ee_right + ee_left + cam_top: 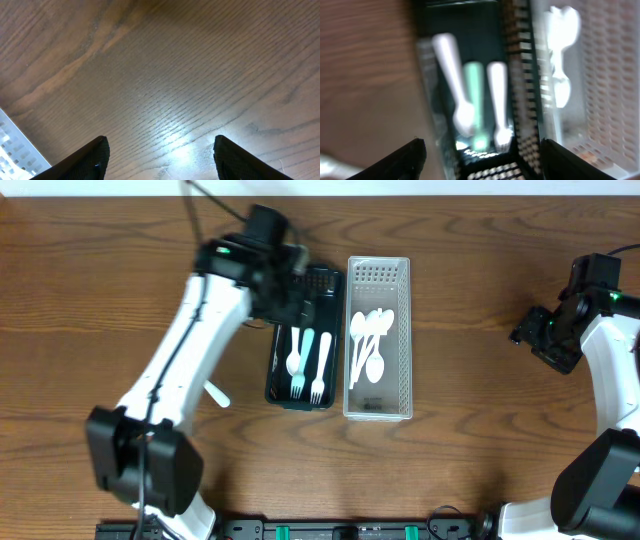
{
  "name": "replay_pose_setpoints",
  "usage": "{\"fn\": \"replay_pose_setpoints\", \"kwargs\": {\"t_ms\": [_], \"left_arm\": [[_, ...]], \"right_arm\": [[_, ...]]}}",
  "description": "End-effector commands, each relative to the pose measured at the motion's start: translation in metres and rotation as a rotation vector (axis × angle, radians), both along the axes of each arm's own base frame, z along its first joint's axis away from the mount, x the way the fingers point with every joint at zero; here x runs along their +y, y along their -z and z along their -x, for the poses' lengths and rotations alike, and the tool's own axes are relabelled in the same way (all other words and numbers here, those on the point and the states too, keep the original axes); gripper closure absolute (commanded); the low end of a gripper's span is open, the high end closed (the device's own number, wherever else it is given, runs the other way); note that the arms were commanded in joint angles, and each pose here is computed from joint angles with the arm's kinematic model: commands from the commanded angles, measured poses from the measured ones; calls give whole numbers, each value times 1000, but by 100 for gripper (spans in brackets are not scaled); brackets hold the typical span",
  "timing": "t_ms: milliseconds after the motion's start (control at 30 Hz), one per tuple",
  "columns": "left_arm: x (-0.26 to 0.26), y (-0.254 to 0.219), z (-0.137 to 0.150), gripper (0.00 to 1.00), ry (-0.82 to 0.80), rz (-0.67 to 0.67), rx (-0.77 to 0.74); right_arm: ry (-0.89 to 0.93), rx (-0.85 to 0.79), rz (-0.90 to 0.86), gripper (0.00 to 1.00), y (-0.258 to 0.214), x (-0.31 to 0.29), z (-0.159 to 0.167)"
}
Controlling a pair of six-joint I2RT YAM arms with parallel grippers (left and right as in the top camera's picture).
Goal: Pack container
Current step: 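Carry the mint-green fork into the black basket and release, then move the left gripper to the white fork and grasp it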
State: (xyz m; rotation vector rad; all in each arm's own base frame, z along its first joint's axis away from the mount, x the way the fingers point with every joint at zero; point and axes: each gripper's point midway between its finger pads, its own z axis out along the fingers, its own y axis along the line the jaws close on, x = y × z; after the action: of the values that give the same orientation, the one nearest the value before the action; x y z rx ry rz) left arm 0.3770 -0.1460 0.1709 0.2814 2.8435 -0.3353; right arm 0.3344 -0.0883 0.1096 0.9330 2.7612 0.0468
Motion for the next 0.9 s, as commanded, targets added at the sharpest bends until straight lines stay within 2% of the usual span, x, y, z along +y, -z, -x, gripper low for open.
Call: {"fn": "replay_pose_setpoints", "kwargs": {"t_ms": [0,233,333,467,667,867], "left_arm": [[70,-5,-12,24,-330,-105,2],[169,44,-3,24,-954,-78,189],[197,67,5,24,-1112,-70,249],[214,92,14,24,-1171,-92,324],[215,123,24,24,-1170,-144,432],[216,143,28,24,-1167,-177,480]], "right_arm": [[18,8,-2,30,3,-2,1],[18,5,-1,30,3,-2,0],[18,5,-1,30,3,-2,0],[18,4,-1,30,3,-2,0],[17,-2,2,29,2,-3,-2],[16,2,13,29,2,-5,-1]]}}
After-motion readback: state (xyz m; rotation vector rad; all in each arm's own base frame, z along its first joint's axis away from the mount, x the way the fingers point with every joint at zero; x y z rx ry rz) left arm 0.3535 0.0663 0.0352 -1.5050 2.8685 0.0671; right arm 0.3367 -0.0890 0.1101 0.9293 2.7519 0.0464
